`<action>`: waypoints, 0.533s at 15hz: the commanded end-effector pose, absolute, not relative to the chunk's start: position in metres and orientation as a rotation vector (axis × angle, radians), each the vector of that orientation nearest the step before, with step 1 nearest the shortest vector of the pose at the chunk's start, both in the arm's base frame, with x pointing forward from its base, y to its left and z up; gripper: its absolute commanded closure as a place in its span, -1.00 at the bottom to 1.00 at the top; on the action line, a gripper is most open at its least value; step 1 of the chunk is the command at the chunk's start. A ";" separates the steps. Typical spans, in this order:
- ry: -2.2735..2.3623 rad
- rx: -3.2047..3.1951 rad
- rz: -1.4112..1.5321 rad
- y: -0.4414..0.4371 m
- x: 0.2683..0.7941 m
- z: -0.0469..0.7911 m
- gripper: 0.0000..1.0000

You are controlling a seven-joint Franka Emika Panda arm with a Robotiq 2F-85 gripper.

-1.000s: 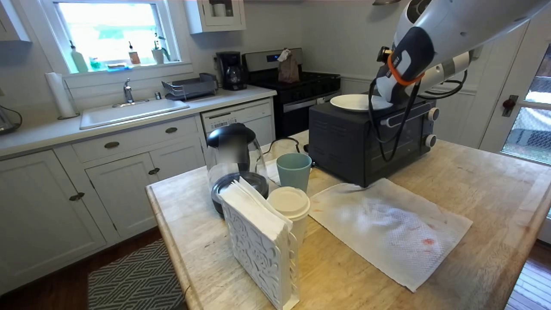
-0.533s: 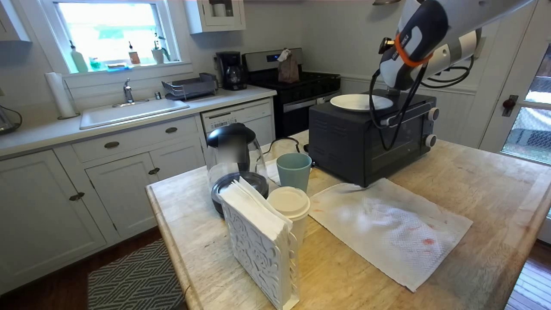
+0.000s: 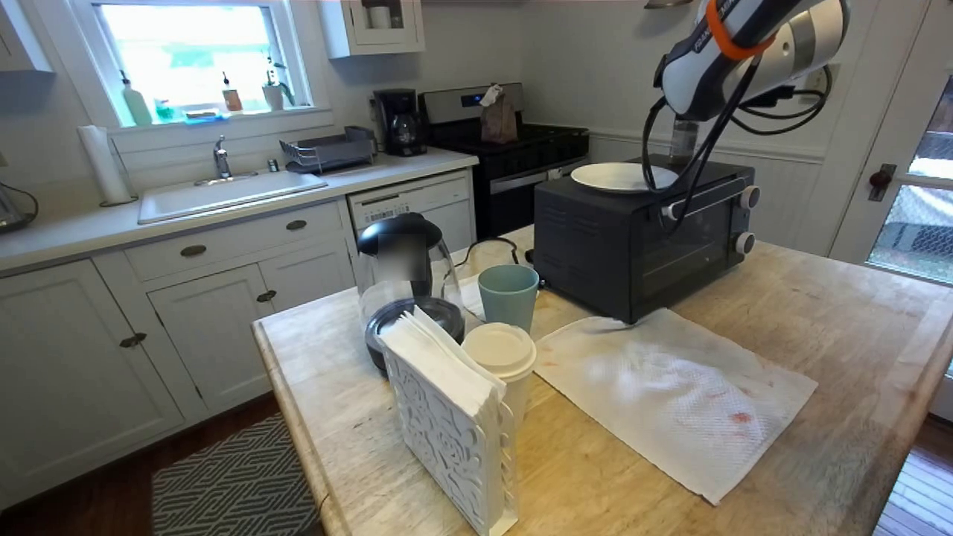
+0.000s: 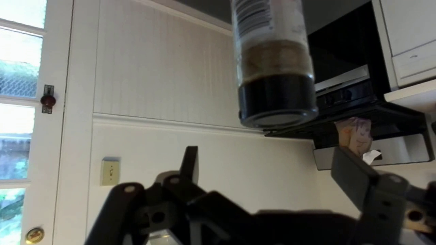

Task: Put the bottle on the microwave in an upright position

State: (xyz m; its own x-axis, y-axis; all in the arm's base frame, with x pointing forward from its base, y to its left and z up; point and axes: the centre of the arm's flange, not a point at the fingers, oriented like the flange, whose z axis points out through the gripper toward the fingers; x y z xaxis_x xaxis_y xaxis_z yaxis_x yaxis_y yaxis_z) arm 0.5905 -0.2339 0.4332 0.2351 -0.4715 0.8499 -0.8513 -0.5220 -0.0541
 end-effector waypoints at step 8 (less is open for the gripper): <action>-1.139 2.371 0.896 -0.243 0.557 0.489 -1.00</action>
